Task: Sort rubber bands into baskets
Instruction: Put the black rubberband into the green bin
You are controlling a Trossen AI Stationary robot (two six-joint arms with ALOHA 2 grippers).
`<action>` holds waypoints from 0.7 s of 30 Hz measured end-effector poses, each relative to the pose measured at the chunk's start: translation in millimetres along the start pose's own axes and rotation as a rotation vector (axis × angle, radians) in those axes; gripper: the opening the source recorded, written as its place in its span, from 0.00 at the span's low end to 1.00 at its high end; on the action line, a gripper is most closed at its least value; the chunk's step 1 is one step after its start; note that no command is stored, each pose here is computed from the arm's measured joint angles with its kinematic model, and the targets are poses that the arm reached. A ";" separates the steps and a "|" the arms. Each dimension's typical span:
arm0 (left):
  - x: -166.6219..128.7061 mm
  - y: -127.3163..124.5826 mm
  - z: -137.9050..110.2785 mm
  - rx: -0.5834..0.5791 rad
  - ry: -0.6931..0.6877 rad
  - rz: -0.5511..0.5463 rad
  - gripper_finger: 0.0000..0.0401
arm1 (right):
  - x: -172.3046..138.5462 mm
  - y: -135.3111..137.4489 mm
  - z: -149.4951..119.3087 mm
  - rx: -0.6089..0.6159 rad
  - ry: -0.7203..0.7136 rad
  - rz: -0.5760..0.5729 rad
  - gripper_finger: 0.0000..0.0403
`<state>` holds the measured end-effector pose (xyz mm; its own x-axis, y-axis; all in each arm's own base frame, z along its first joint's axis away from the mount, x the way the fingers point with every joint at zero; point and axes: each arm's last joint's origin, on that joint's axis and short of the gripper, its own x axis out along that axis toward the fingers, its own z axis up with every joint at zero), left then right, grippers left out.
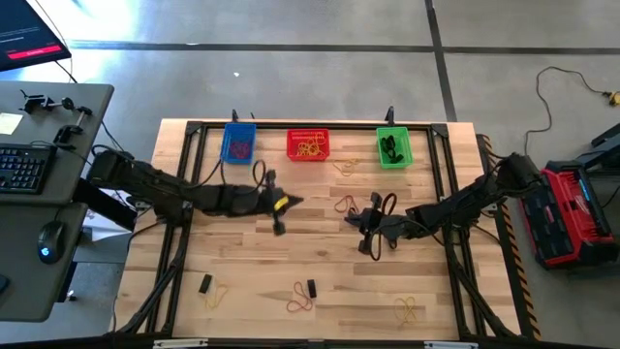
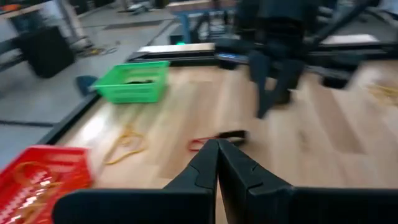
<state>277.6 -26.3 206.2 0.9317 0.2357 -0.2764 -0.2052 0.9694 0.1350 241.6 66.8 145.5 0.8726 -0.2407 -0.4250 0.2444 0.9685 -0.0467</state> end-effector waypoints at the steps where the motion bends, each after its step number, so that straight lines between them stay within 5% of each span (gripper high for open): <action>1: -2.0 -5.3 -0.9 0.014 0.000 -0.020 0.00 | -1.7 1.4 0.2 0.000 0.003 0.006 0.00; 11: -10.2 -26.7 -1.1 0.060 -0.015 -0.098 0.00 | -30.7 15.9 -14.8 0.101 0.107 -0.043 0.02; 21: -10.2 -26.5 -1.1 0.054 -0.014 -0.097 0.00 | -53.3 27.3 -31.1 0.179 0.230 -0.107 0.29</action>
<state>273.3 -54.2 204.3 0.9506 0.1398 -0.2773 -0.0979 0.9823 0.1597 188.7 108.1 138.7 0.7245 -0.3003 -0.6205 0.4183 0.9069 0.0495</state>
